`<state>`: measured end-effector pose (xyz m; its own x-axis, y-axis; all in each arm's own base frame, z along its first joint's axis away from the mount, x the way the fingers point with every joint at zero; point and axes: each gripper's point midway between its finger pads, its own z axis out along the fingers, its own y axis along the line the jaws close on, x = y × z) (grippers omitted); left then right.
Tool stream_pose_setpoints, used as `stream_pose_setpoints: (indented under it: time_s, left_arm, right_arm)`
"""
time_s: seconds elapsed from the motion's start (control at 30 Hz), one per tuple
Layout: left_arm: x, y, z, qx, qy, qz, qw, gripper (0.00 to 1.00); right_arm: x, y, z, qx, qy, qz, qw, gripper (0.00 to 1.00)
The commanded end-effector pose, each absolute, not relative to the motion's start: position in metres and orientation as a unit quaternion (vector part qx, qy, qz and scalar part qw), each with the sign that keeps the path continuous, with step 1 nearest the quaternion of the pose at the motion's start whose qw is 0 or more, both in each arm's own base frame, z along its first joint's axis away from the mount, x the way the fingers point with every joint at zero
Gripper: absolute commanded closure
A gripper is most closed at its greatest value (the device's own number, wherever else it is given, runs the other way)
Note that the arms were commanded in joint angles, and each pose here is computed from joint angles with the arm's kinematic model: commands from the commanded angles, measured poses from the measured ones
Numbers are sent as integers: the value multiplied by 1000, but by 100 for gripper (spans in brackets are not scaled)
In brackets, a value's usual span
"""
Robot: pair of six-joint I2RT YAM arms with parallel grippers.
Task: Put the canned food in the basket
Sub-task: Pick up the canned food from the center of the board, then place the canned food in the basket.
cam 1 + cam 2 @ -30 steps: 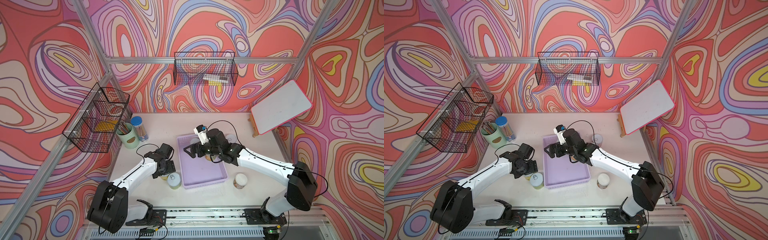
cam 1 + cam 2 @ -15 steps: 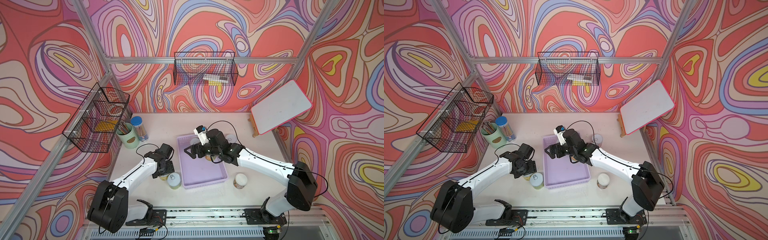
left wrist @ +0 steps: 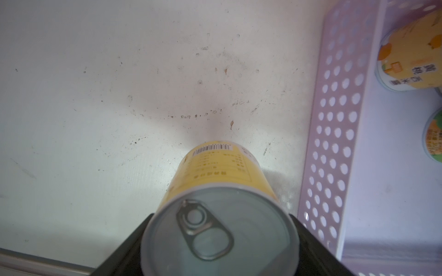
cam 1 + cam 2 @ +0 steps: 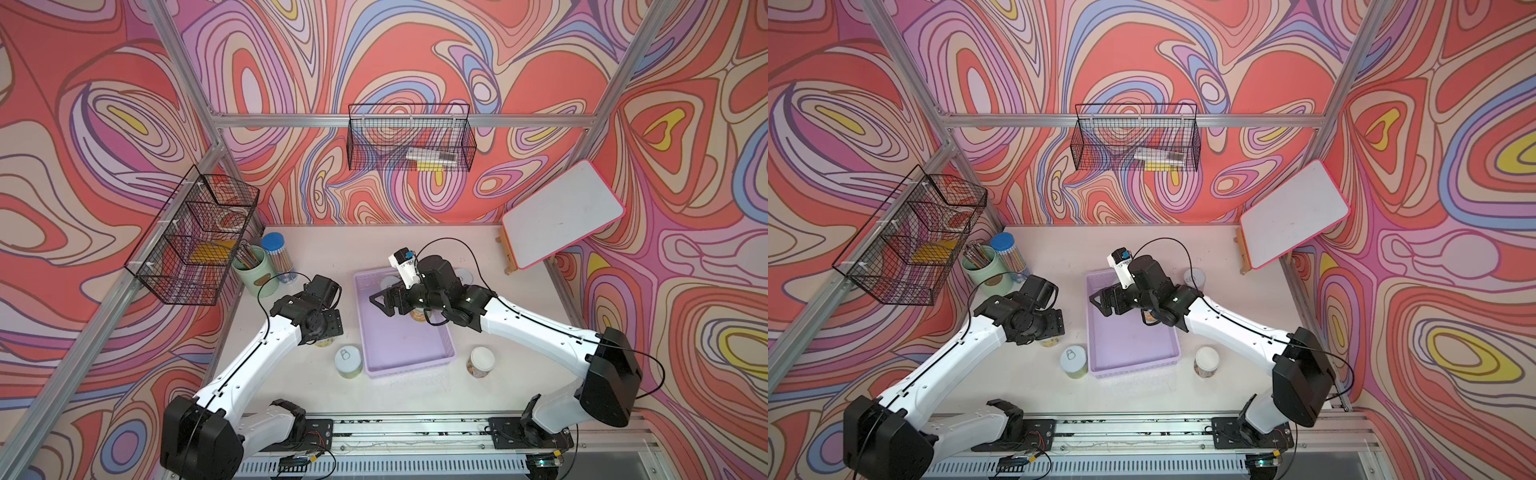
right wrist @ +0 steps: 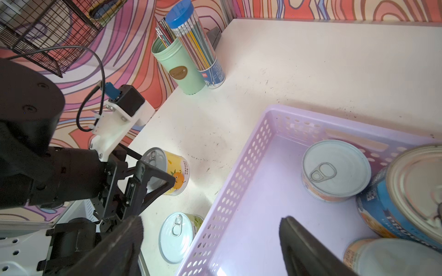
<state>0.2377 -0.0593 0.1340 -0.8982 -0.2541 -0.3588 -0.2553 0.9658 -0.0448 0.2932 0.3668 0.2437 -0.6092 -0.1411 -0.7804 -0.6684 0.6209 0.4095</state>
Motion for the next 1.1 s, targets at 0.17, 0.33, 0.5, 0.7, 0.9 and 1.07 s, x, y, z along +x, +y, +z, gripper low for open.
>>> stream_pose_setpoints:
  time_s: [0.17,0.33,0.5,0.7,0.9,1.07]
  left_arm:
    - [241,-73,164,-80,976,-4,204,43]
    - [250,-93,174,-44,976,-8,212,43]
    - [262,-118,182,5,975,-20,223,43]
    - [275,-153,183,59,972,-36,226,44]
    - [285,-194,177,110,968,-52,220,44]
    - [292,-226,168,152,963,-76,210,47]
  right_arm:
    - [294,362,263,-247,812,360,387,11]
    - [297,353,256,-241,827,332,385,10]
    - [302,338,246,-229,840,311,381,8]
    - [308,304,236,-199,856,291,377,8]
    - [310,266,226,-163,870,276,375,8]
    - [304,246,221,-147,876,255,383,8]
